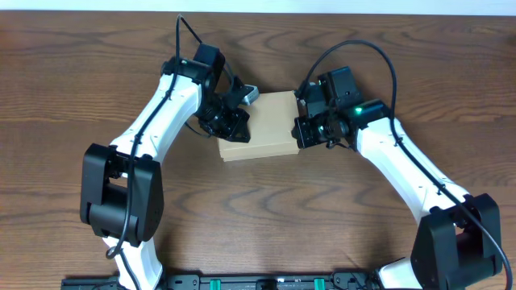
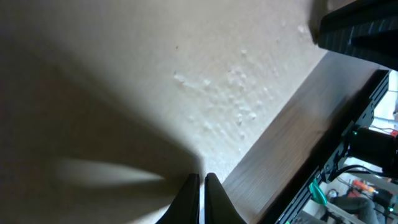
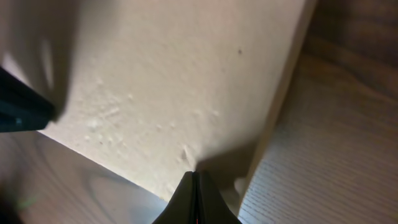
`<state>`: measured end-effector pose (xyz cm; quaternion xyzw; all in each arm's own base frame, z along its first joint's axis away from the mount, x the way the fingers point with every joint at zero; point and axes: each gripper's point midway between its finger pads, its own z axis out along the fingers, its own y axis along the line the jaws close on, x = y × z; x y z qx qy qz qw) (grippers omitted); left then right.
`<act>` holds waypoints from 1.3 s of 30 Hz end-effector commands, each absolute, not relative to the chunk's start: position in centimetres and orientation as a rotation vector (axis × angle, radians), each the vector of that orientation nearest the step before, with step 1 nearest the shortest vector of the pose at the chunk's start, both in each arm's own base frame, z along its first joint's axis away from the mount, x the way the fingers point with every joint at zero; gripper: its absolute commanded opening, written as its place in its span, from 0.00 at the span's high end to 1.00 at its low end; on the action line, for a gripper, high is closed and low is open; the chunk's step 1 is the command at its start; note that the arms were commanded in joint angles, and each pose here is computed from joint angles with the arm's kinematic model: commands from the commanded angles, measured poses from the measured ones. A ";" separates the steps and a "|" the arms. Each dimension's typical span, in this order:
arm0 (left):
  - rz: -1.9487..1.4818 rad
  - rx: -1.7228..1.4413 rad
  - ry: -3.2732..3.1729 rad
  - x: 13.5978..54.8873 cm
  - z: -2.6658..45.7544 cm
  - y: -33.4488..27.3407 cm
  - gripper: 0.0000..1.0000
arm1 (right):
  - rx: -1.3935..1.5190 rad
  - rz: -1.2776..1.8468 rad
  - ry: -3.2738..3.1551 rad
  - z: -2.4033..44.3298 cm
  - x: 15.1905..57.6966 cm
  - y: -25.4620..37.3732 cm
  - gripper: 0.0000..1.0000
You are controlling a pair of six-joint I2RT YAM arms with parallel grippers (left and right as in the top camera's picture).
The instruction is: Pack container
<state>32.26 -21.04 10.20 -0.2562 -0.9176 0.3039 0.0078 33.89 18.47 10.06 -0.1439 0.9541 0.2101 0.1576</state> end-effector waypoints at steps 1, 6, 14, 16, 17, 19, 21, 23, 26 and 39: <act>0.909 -0.787 -2.879 32.1 9.9 -20.5 0.94 | -0.415 0.560 2.733 9.5 33.8 17.9 0.98; 0.917 -0.793 -2.901 32.3 10.5 -20.3 0.94 | -0.391 0.567 2.730 9.7 33.9 17.9 0.99; 0.867 -0.865 -3.132 31.5 18.7 -18.4 0.94 | -0.295 0.556 2.559 16.9 33.9 17.2 0.99; 0.850 -0.902 -3.201 30.4 21.4 -17.9 0.94 | -0.279 0.534 2.514 19.0 33.2 16.6 0.99; 0.841 -0.915 -3.237 29.7 22.8 -17.6 0.94 | -0.285 0.536 2.493 20.0 32.6 16.5 0.98; 0.823 -0.947 -3.304 27.9 25.4 -17.0 0.94 | -0.296 0.548 2.460 21.8 31.1 16.3 0.98; 0.823 -0.993 -3.360 25.4 27.8 -16.5 0.94 | -0.291 0.560 2.441 23.4 29.2 15.8 0.98; 0.853 -1.000 -3.405 22.9 29.3 -16.1 0.94 | -0.301 0.568 2.437 24.4 27.0 15.4 0.98; 0.898 -0.936 -3.457 19.0 29.4 -15.2 0.94 | -0.341 0.582 2.436 24.9 23.2 14.8 0.99; 1.221 -0.585 -3.554 10.0 23.1 -11.8 0.94 | -0.213 0.802 2.200 23.7 12.0 11.2 0.92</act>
